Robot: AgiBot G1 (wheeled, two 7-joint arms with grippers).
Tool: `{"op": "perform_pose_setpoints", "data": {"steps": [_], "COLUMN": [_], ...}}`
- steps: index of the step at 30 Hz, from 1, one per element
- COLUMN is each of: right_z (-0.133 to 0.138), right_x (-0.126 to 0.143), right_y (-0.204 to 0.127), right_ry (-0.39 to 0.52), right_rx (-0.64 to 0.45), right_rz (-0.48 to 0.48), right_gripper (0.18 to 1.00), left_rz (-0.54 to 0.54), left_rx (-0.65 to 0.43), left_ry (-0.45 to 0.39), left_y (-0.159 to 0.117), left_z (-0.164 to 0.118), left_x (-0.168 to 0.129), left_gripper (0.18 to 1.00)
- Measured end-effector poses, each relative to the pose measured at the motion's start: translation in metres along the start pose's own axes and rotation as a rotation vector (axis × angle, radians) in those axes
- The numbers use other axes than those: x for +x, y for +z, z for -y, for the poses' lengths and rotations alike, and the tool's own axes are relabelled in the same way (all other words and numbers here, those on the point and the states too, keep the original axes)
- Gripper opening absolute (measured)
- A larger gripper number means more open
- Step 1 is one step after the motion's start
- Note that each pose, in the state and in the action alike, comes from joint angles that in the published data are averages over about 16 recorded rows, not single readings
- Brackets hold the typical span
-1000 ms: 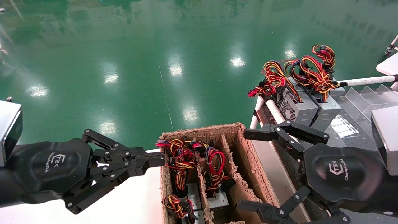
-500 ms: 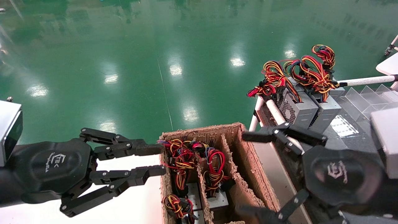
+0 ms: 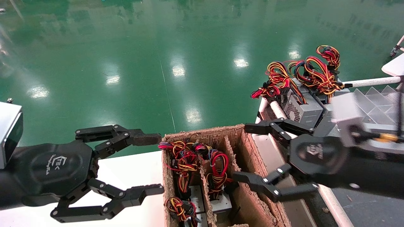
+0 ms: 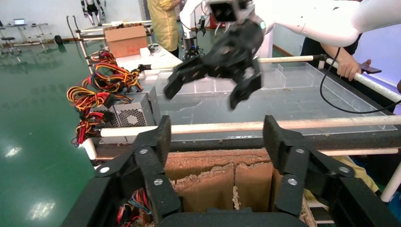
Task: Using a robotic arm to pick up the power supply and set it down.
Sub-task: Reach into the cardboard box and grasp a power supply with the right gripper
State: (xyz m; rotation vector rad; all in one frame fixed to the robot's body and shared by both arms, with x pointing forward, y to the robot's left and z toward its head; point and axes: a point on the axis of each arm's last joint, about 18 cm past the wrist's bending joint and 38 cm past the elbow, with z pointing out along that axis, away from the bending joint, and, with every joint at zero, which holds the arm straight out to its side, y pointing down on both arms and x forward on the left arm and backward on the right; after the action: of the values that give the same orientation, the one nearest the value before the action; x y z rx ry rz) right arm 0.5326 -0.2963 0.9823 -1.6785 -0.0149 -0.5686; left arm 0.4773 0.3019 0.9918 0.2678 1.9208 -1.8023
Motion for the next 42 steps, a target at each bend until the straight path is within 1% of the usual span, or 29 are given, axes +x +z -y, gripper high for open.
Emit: {"op": "perform_pose_setpoints", "data": {"steps": [2,5,11,18,24,27,33,39,42], "right_z": [-0.007,-0.018,-0.039,-0.058,-0.07,-0.076,-0.084,-0.09,-0.093], "right_x": [0.008,0.021,0.044,0.061,0.07,0.073,0.076,0.079,0.08], "right_y": [0.006,0.016,0.036,0.052,0.059,0.062,0.069,0.076,0.079], "right_ry": [0.013,0.03,0.056,0.086,0.102,0.108,0.112,0.107,0.103], "right_rx": [-0.03,-0.077,-0.162,-0.217,-0.231,-0.233,-0.236,-0.243,-0.246], "right_rz": [-0.015,-0.035,-0.057,-0.062,-0.061,-0.061,-0.057,-0.051,-0.051], "right_gripper": [1.001,1.001,1.001,1.0,0.991,0.983,0.941,0.867,0.807], "left_rz": [0.0,0.0,0.0,0.0,0.0,0.0,0.0,0.0,0.0], "left_rx": [0.0,0.0,0.0,0.0,0.0,0.0,0.0,0.0,0.0], "left_ry": [0.0,0.0,0.0,0.0,0.0,0.0,0.0,0.0,0.0], "left_y": [0.0,0.0,0.0,0.0,0.0,0.0,0.0,0.0,0.0], "left_z": [0.0,0.0,0.0,0.0,0.0,0.0,0.0,0.0,0.0], "left_x": [0.0,0.0,0.0,0.0,0.0,0.0,0.0,0.0,0.0], "left_gripper": [0.663,0.741,0.849,0.939,0.982,0.99,1.0,1.001,1.001]}}
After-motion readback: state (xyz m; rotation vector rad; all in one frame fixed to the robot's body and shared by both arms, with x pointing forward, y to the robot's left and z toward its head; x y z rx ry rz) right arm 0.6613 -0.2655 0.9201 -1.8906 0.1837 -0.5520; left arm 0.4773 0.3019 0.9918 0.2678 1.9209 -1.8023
